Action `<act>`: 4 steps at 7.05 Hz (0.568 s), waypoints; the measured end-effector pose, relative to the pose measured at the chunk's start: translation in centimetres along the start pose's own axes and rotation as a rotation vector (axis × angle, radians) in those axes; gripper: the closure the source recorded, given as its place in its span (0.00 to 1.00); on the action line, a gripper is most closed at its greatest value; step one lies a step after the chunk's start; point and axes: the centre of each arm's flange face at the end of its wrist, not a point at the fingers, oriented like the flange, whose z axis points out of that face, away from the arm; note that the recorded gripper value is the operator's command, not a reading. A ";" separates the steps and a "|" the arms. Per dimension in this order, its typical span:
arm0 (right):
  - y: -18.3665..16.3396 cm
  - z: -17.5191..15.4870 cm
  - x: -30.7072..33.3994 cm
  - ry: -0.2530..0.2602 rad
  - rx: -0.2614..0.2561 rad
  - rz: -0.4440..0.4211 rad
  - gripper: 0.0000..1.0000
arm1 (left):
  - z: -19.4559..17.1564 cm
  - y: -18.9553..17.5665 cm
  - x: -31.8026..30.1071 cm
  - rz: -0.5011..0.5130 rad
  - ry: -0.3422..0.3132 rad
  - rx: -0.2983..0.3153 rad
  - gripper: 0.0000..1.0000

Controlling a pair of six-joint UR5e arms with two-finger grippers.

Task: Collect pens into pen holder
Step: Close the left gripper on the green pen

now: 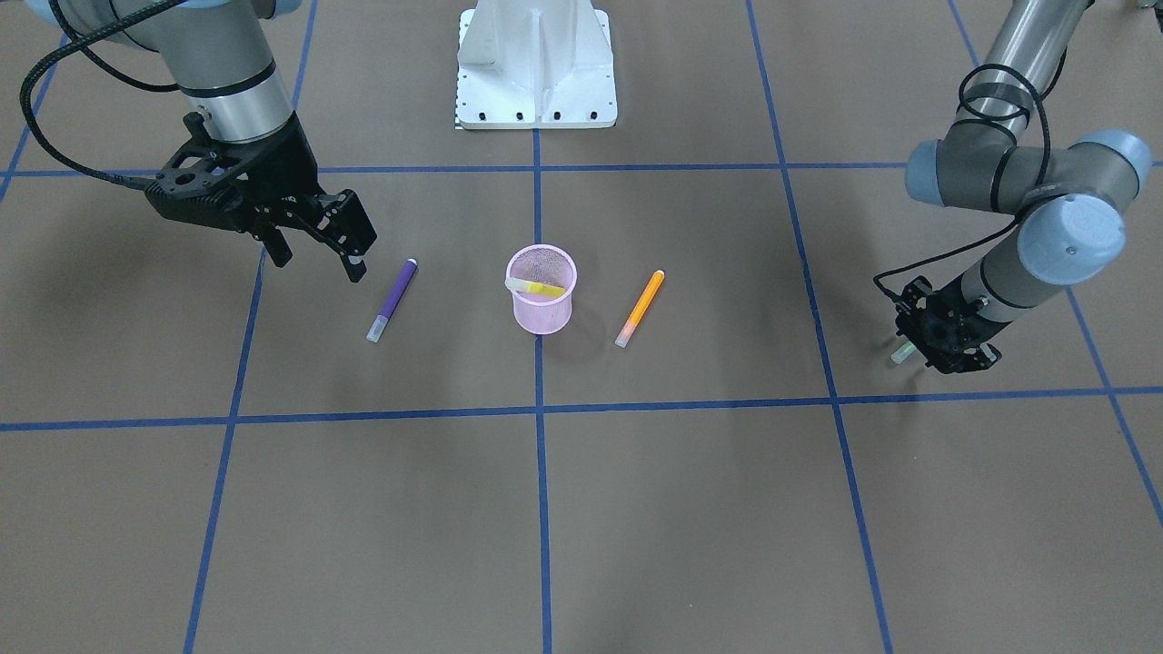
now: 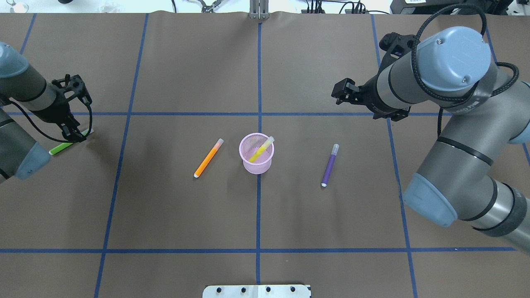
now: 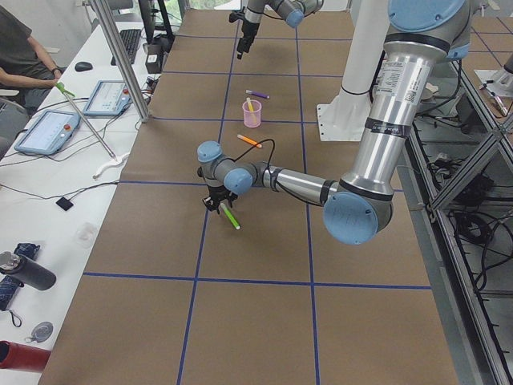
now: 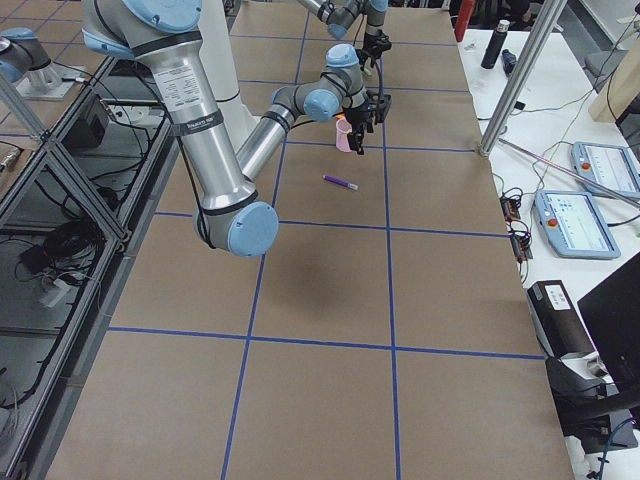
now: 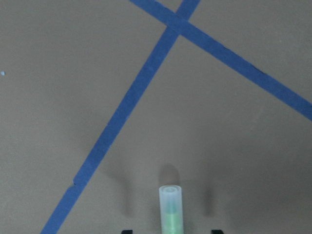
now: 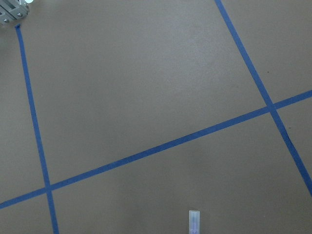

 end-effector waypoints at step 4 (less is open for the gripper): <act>0.0 -0.2 0.0 -0.005 -0.002 -0.001 0.00 | 0.4 0.2 -0.1 -0.003 0.003 -0.007 0.70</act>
